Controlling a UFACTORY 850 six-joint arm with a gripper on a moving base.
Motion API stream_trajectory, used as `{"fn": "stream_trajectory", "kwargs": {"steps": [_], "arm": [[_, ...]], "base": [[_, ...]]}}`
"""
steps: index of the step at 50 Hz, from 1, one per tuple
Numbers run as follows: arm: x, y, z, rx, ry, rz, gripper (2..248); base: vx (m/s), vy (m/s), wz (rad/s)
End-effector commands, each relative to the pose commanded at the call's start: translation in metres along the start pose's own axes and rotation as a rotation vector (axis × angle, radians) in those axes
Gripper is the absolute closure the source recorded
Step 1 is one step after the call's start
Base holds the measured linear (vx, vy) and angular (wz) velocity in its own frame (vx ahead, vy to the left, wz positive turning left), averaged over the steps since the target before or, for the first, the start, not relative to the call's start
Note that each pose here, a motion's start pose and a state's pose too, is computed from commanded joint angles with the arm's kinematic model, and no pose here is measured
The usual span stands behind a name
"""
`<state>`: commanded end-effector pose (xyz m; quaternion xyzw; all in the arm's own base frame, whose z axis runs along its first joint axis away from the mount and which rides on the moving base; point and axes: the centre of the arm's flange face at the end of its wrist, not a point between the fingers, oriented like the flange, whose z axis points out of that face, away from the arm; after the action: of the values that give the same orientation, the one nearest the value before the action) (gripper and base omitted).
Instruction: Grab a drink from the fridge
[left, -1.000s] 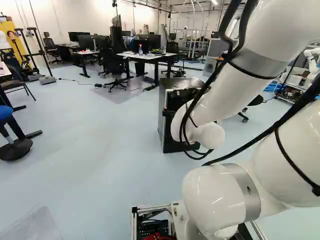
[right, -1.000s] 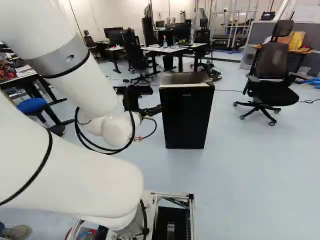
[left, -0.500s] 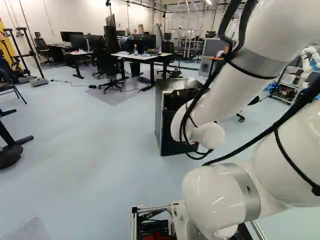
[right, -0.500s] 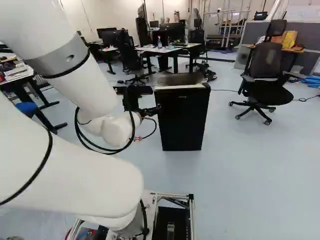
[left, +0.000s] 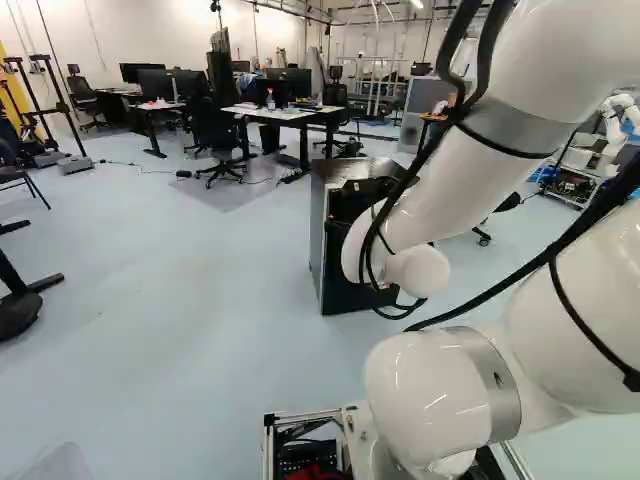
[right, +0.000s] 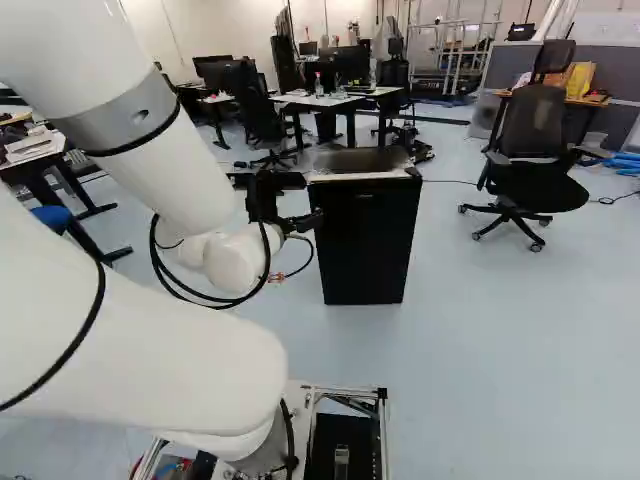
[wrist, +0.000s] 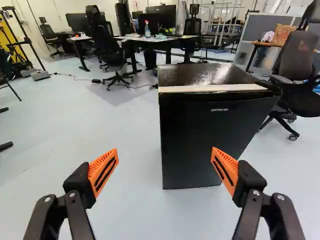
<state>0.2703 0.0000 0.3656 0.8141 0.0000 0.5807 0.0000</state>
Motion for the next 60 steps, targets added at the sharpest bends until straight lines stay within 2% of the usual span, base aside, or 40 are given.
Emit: {"fn": "stream_trajectory", "kwargs": {"steps": [60], "arm": [[0.0,0.0,0.0,0.0,0.0,0.0,3]], "base": [[0.03,0.0,-0.003]]}}
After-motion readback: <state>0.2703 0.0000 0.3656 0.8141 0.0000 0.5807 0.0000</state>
